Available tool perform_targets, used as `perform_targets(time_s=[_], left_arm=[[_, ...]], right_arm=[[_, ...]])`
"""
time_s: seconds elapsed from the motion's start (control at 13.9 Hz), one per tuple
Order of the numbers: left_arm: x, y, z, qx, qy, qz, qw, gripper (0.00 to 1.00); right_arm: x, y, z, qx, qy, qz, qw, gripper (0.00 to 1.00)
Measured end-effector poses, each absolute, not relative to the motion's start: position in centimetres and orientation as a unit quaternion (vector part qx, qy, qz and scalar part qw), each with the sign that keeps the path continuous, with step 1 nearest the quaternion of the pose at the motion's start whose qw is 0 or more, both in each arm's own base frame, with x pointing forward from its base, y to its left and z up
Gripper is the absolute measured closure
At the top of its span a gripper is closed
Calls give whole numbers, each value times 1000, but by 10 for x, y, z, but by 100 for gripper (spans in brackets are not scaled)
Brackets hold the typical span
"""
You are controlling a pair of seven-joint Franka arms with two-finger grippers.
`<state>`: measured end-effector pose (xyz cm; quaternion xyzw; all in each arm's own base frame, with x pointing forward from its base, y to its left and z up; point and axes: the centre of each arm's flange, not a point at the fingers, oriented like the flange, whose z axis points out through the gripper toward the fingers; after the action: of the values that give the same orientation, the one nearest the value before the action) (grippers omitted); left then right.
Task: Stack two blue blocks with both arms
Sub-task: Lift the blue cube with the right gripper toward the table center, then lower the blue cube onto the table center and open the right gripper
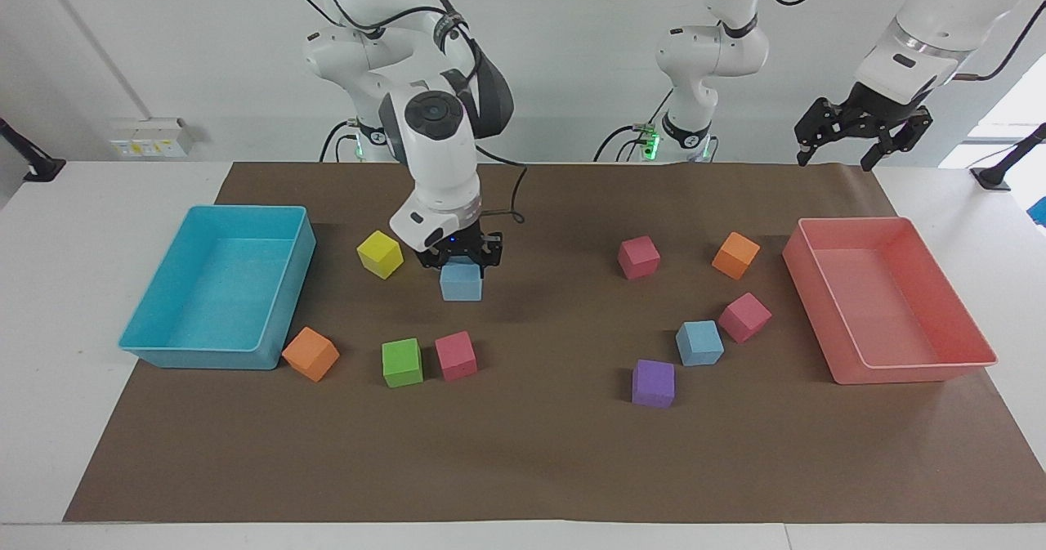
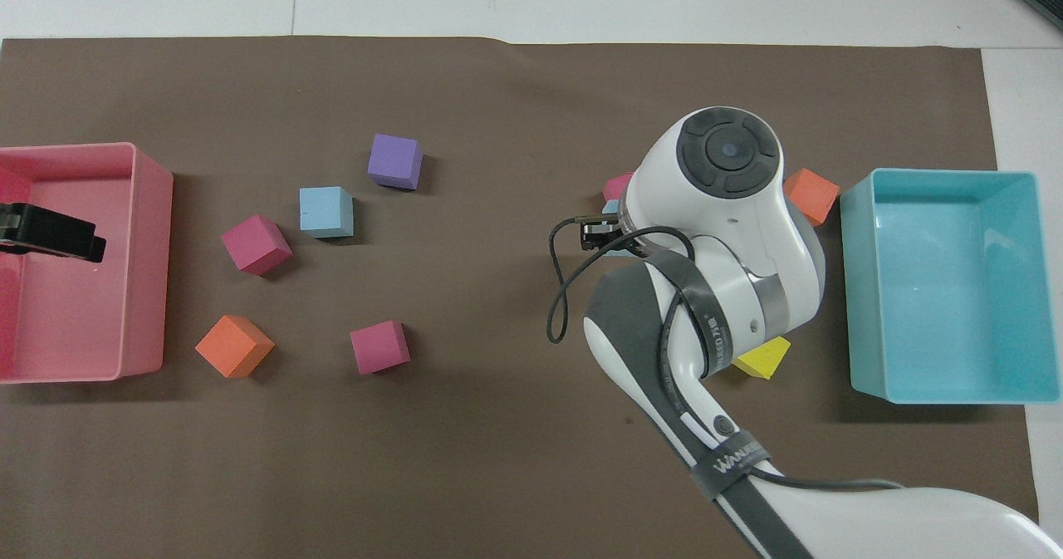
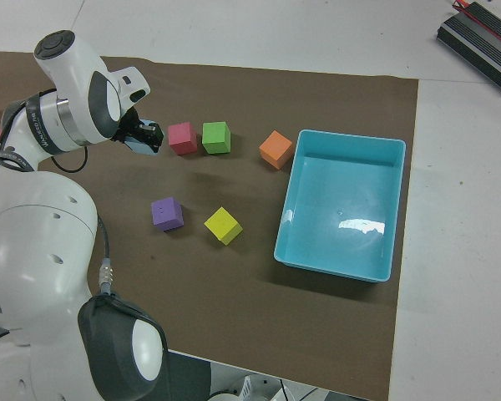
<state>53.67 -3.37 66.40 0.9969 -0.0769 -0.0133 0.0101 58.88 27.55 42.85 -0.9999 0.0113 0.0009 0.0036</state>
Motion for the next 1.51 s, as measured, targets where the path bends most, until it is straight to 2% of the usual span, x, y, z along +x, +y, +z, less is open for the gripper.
perform_targets(time_s=[0.5, 0.79, 1.22, 1.51], left_arm=[[537, -34, 664, 997, -77, -13, 10, 0], [537, -34, 664, 997, -77, -13, 10, 0], [537, -34, 664, 997, -77, -13, 10, 0], [537, -34, 664, 997, -77, -13, 10, 0]], right_arm=[[594, 382, 368, -999, 47, 3, -3, 38], [595, 398, 359, -999, 40, -17, 11, 38], [570, 414, 320, -1000, -4, 13, -8, 38], [569, 411, 313, -999, -29, 13, -8, 38]])
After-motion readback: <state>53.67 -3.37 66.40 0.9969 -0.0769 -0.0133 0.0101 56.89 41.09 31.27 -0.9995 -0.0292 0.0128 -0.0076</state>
